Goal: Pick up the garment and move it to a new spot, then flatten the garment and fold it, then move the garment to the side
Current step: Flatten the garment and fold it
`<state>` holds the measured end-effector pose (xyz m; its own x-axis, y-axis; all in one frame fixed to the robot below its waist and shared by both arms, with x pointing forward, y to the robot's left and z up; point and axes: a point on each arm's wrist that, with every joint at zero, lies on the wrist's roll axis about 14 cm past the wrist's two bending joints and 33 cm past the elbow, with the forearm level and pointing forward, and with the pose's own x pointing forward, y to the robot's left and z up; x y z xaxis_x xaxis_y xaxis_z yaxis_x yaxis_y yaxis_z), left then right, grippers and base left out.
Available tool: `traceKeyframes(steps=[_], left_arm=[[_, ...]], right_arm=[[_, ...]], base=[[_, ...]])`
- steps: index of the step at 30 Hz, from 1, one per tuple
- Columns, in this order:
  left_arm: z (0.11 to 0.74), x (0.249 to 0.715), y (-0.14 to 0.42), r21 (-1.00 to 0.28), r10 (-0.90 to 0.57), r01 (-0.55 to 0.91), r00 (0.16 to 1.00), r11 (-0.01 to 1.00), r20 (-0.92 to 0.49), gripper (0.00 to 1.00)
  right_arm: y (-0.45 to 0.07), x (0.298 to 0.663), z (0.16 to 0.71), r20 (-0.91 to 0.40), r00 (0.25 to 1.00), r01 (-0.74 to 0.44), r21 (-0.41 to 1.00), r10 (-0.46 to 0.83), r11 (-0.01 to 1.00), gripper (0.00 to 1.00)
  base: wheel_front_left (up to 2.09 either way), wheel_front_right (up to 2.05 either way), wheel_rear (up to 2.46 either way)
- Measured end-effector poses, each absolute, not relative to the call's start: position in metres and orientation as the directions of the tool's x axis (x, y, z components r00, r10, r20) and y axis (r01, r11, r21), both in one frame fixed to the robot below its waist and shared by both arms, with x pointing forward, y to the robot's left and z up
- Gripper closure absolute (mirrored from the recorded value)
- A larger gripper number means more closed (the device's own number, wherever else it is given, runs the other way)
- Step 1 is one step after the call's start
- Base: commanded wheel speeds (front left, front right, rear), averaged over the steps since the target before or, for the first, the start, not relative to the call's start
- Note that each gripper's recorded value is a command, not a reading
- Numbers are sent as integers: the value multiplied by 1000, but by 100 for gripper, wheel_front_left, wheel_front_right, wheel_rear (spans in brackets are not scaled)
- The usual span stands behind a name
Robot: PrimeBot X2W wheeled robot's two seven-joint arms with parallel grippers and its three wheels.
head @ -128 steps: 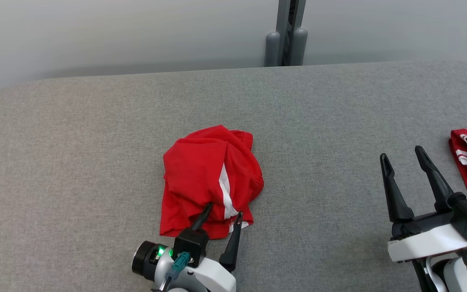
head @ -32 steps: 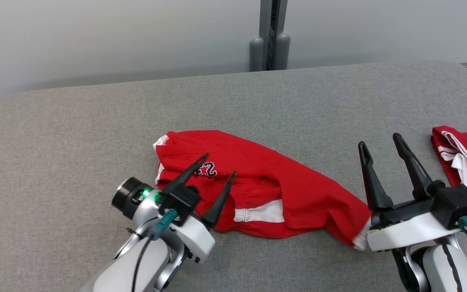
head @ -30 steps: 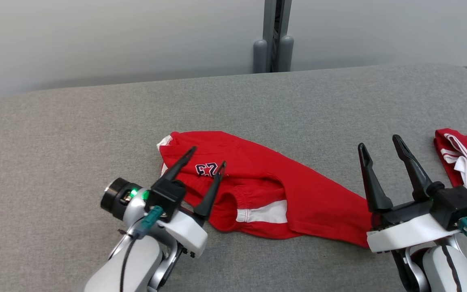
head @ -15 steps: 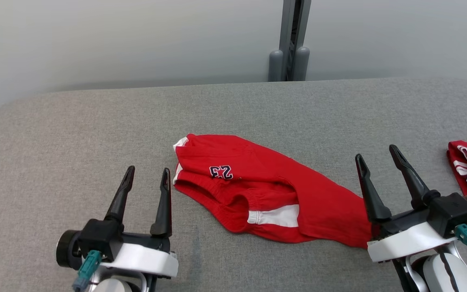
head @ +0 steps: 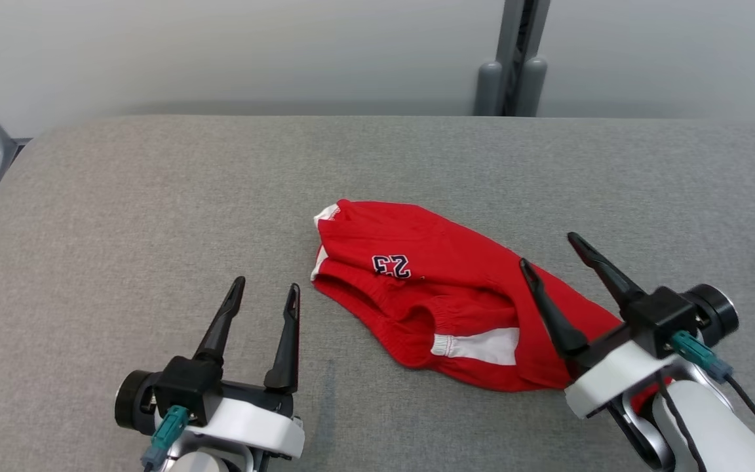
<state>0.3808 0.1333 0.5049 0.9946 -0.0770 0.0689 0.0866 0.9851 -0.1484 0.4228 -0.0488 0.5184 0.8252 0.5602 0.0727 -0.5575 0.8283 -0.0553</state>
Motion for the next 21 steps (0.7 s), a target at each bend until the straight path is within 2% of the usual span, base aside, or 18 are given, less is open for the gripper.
traceKeyframes(steps=[6,12,14,16,21], left_arm=[[494,374,147,-153,-37,41,999,987,31,0],[491,367,162,-190,29,-26,1000,981,12,0],[490,365,165,-193,42,-39,999,980,7,0],[486,360,173,-195,77,-77,997,978,-10,0],[482,354,180,-194,107,-110,994,975,-27,0]], right_arm=[[-3,430,484,-127,689,-725,-100,714,681,0],[17,444,451,-292,578,-815,-177,762,551,0],[22,444,446,-308,559,-828,-175,770,532,0],[37,443,435,-344,504,-863,-169,792,476,0],[47,450,424,-374,467,-884,-163,802,439,0]], base=[[0,0,0],[0,0,0],[0,0,0],[0,0,0],[0,0,0]])
